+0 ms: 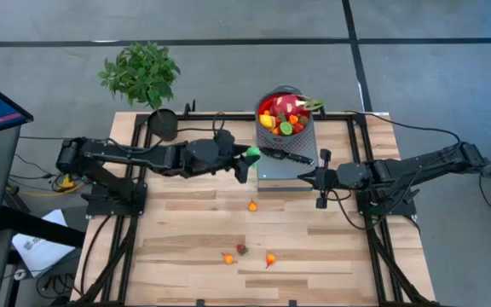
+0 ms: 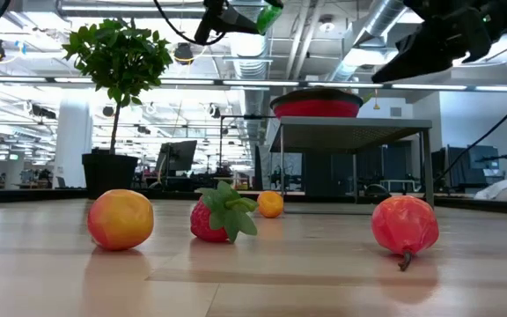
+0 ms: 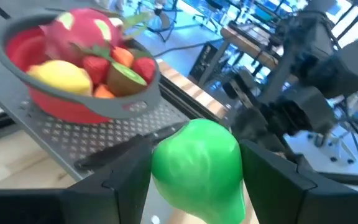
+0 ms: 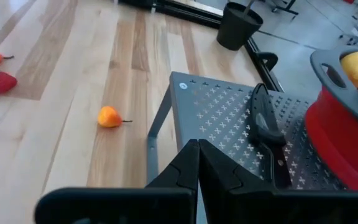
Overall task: Pick & Place Fruit
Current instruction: Put the green pear into the red colander on the shelf
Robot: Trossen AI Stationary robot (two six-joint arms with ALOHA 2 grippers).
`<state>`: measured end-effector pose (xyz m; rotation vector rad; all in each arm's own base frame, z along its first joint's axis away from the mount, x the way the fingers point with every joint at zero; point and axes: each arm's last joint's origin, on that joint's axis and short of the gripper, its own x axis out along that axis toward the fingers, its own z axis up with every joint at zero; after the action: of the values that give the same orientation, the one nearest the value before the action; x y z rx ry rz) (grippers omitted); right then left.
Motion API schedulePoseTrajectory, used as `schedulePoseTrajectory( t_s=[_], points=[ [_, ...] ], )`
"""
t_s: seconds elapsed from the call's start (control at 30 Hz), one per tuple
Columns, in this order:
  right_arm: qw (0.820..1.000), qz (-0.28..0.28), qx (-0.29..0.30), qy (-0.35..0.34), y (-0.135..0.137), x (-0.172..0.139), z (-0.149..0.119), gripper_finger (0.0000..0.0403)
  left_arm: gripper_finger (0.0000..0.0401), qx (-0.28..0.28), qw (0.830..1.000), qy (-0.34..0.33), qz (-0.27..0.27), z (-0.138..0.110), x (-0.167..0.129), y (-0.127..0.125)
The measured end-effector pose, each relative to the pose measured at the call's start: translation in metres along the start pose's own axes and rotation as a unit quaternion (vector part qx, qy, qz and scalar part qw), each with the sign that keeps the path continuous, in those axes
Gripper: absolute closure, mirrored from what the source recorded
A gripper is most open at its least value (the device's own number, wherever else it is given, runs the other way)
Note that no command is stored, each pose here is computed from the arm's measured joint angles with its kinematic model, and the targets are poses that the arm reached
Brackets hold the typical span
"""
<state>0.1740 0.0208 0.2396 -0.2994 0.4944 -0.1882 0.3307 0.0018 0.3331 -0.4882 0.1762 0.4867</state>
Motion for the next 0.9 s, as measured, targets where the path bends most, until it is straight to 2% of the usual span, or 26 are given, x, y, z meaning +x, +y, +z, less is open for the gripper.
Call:
schedulePoseTrajectory(
  t_s=[0.33, 0.53, 0.73, 0.9],
  points=[
    [0.999, 0.015, 0.007, -0.049, -0.004, -0.023, 0.017, 0.0403, 0.0181, 0.026, 0.997, -0.077, -0.004, 0.026, 0.009, 0.014],
    [0.998, 0.01, 0.011, -0.054, -0.006, -0.026, 0.017, 0.0403, 0.0182, 0.027, 0.995, -0.096, 0.023, 0.038, 0.016, 0.032],
    [0.998, -0.031, -0.016, -0.047, -0.008, -0.026, 0.017, 0.0403, 0.0182, 0.027, 0.992, -0.113, 0.055, 0.053, 0.022, 0.056],
    [0.995, -0.075, -0.048, -0.045, -0.011, -0.026, 0.018, 0.0403, 0.0182, 0.019, 0.991, -0.13, 0.026, 0.066, 0.03, 0.072]
  ],
)
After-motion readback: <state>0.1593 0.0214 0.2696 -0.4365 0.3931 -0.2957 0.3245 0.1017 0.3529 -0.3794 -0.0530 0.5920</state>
